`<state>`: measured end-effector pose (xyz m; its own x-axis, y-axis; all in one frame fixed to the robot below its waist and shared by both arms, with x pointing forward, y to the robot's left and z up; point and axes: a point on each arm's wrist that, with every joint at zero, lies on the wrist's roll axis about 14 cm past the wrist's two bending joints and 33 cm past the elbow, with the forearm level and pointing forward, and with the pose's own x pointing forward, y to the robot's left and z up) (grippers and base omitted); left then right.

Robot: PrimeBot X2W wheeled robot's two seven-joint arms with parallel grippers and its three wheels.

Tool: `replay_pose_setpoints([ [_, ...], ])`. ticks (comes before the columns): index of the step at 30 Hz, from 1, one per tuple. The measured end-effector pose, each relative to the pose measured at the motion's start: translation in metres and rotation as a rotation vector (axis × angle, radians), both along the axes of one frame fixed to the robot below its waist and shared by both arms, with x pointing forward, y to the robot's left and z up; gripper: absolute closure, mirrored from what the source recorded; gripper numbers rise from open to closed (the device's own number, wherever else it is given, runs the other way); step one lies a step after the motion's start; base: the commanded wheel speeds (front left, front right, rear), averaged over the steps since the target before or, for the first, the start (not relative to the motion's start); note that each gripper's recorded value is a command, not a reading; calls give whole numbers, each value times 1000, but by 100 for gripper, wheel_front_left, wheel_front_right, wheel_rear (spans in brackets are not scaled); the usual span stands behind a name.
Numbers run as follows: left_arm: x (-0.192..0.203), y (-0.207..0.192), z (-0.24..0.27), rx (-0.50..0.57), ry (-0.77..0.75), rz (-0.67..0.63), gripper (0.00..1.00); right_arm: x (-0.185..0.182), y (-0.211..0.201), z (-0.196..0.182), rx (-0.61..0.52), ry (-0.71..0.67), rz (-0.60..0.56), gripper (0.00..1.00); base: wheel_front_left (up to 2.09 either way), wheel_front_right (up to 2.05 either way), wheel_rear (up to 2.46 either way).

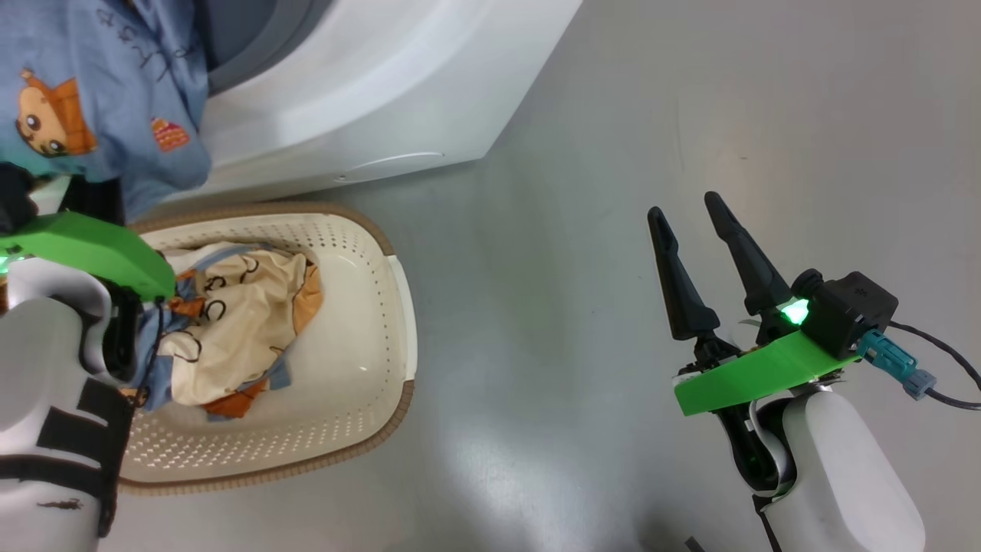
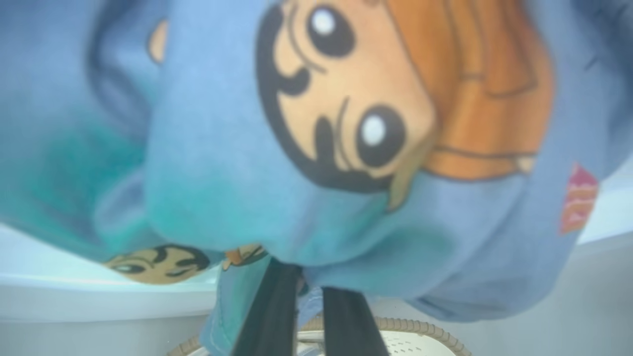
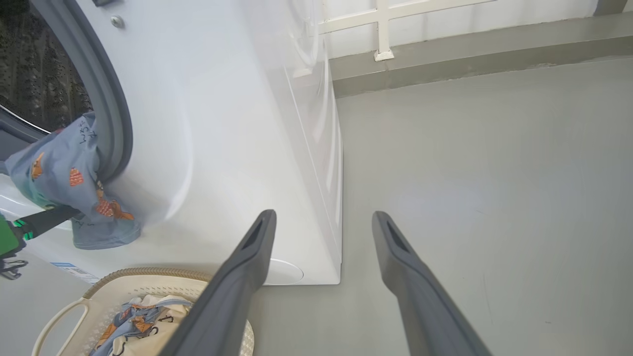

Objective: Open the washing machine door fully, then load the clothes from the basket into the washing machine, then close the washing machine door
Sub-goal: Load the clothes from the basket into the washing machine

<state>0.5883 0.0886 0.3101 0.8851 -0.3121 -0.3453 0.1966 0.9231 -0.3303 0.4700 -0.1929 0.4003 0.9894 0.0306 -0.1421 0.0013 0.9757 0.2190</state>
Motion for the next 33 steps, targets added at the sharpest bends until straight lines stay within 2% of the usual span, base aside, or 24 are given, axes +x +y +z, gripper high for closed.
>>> replay_pose_setpoints([
  [8,-9,2,30,-36,-92,-6,100,3,9,4,16,-15,19,0,0,0,0],
  [16,-4,7,81,-74,-269,7,100,7,7,5,20,-23,10,0,0,0,0],
  [21,2,3,85,-74,-284,-7,100,7,6,2,19,-15,8,0,0,0,0],
  [27,58,-9,116,-68,-344,-35,100,4,1,-7,36,7,-11,0,0,0,0],
  [33,96,-14,103,-26,-280,-44,100,0,-10,-15,29,30,-39,0,0,0,0],
])
